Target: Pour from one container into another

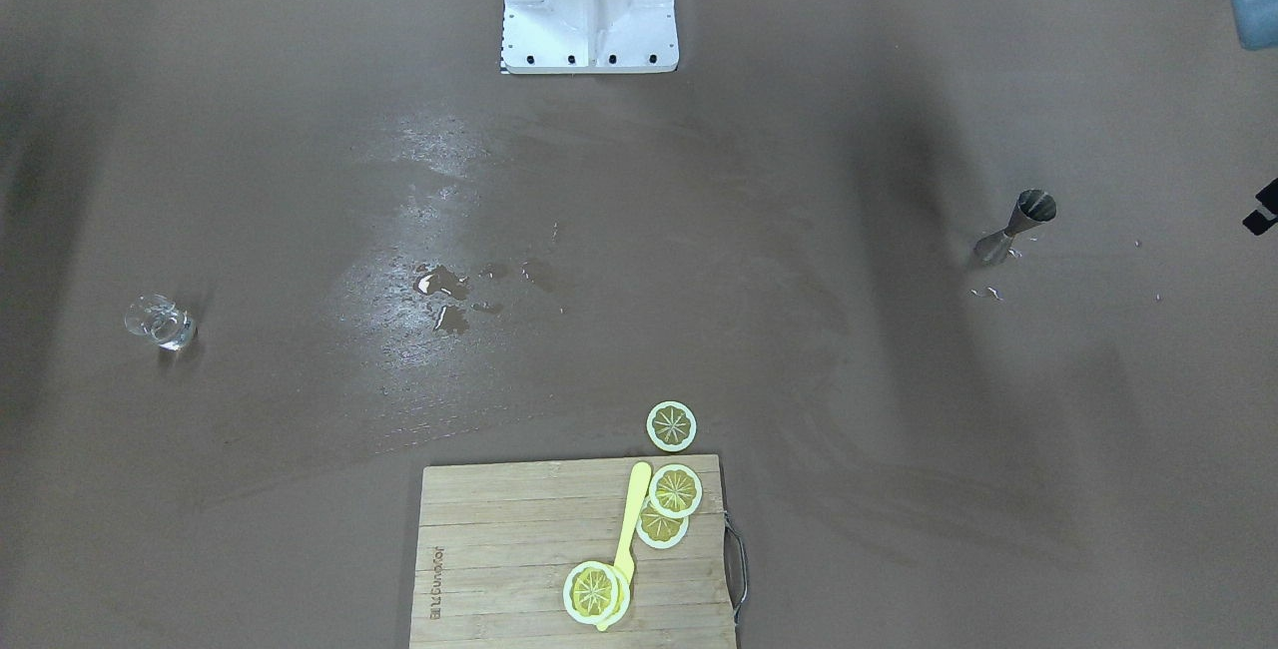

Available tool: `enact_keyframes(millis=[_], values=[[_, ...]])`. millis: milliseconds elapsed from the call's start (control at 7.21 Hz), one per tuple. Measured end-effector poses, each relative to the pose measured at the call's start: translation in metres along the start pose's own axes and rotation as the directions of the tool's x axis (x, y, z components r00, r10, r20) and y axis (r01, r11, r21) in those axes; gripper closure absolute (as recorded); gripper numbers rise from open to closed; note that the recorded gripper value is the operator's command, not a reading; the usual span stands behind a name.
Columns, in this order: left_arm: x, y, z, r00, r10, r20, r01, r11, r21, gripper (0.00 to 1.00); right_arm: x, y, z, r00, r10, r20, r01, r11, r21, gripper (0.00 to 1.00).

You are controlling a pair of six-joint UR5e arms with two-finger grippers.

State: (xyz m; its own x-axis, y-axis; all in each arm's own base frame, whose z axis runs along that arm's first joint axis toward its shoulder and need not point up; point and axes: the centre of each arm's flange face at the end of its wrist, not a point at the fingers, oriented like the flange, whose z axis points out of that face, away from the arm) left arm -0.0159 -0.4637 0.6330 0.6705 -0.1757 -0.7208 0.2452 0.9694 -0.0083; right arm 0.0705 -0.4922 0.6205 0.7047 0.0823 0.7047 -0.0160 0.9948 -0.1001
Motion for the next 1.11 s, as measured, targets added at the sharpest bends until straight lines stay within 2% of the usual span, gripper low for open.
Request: enact_keyframes(millis=[139, 277, 554, 832, 1109], values=[[-0.041, 0.011, -0.007, 1.0, 0.03, 0.003, -0.03, 0.999, -0.034, 0.01, 0.002, 0.001, 0.002, 1.0, -0.01, 0.007, 0.01, 1.0, 0.009, 0.0], [-0.064, 0.019, -0.018, 1.0, 0.013, -0.013, -0.014, 0.997, -0.072, 0.01, 0.003, -0.001, 0.005, 1.0, -0.028, 0.008, 0.028, 0.999, 0.025, 0.0], [-0.081, 0.024, -0.047, 0.998, 0.063, -0.03, -0.065, 0.993, -0.095, 0.01, -0.001, -0.007, 0.007, 0.999, -0.054, 0.004, 0.054, 0.998, 0.038, 0.0], [-0.097, 0.031, -0.053, 0.995, 0.097, -0.013, -0.098, 0.989, -0.11, 0.01, -0.003, -0.008, 0.01, 0.998, -0.062, 0.002, 0.062, 0.997, 0.036, 0.0], [-0.101, 0.029, -0.055, 0.993, 0.115, 0.038, -0.11, 0.988, -0.11, 0.01, -0.003, -0.009, 0.011, 0.998, -0.063, 0.003, 0.063, 0.997, 0.034, 0.0]])
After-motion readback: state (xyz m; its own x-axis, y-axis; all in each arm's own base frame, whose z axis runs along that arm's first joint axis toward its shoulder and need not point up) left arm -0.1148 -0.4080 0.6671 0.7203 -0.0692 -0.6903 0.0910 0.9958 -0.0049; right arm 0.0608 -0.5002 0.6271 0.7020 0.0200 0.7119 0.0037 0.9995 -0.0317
